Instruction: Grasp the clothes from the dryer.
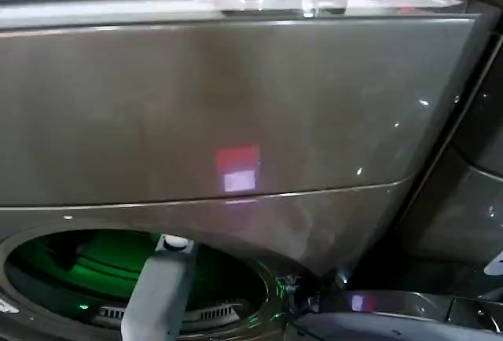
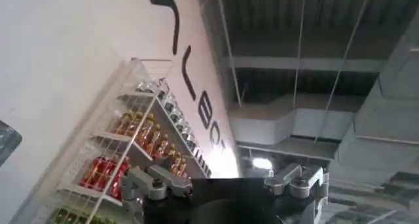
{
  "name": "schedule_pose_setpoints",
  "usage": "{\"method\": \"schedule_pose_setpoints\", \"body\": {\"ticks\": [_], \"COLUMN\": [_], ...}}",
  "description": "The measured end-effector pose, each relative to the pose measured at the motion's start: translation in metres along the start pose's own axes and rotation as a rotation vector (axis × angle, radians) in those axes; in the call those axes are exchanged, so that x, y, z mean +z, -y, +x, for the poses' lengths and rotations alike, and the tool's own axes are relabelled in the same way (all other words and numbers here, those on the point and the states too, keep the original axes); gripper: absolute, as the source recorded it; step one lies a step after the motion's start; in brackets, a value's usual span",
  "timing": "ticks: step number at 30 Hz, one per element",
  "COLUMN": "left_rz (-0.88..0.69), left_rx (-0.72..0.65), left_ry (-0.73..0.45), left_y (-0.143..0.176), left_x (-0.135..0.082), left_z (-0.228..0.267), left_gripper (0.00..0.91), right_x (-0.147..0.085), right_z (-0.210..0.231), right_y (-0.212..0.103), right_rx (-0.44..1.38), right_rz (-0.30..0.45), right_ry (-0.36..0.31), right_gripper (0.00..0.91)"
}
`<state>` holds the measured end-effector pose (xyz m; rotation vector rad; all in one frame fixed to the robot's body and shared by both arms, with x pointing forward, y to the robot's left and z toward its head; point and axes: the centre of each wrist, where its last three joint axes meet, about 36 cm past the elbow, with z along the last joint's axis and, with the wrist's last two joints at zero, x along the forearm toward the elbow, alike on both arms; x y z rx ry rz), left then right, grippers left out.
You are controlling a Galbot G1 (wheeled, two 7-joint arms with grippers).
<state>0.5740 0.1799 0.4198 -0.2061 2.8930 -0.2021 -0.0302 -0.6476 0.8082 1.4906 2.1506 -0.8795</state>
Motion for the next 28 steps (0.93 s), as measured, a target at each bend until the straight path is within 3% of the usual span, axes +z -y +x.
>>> {"method": "schedule_pose_setpoints", "body": {"ticks": [28], "left_rz": [0.005], "left_rx": [-0.007], "left_ry": [0.005], "left_y": [0.0031], "left_x": [-0.0025], "left_z": [0.0015], "left_gripper": [0.0], "right_x": [-0.0069], "right_z": [0.0011], "right_y": [0.0047], "right_rx": [0.002], "right_rz": [0.008], "right_ry": [0.01], "right_gripper": [0.907]}}
